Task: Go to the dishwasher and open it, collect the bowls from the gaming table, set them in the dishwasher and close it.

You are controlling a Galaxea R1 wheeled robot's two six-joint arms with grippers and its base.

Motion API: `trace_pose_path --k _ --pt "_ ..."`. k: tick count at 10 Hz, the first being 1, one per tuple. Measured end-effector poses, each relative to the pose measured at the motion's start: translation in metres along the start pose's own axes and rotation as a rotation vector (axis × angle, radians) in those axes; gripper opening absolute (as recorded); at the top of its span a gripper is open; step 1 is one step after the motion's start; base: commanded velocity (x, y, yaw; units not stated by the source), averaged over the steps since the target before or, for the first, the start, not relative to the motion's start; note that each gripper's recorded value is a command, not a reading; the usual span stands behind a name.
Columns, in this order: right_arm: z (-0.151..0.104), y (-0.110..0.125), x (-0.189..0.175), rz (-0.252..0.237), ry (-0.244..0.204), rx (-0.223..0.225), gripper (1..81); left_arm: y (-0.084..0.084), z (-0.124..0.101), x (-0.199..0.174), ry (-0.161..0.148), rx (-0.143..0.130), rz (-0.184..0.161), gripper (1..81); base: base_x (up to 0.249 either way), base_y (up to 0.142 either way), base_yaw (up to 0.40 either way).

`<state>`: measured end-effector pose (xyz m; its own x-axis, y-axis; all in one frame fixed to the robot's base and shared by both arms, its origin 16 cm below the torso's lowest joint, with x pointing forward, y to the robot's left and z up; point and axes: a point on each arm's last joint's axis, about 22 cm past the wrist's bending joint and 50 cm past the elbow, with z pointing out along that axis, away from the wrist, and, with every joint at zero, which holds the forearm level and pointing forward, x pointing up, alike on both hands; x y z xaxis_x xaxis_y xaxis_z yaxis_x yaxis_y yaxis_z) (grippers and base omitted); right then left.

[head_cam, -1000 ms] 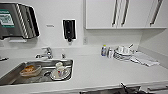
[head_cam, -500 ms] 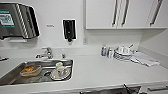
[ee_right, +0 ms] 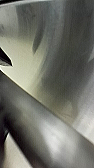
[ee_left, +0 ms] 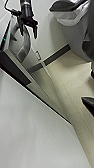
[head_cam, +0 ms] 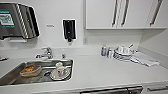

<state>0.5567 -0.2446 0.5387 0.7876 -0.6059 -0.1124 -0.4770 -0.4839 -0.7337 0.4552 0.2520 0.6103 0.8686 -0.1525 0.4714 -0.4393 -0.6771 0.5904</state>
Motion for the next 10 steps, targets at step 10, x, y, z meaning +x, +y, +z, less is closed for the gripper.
trace_pose_path --k 10 --pt "-0.004 0.028 -0.022 -0.04 0.027 0.069 81.1 0.015 0.026 -0.01 0.016 -0.048 -0.01 81.1 0.0 0.0 0.0"
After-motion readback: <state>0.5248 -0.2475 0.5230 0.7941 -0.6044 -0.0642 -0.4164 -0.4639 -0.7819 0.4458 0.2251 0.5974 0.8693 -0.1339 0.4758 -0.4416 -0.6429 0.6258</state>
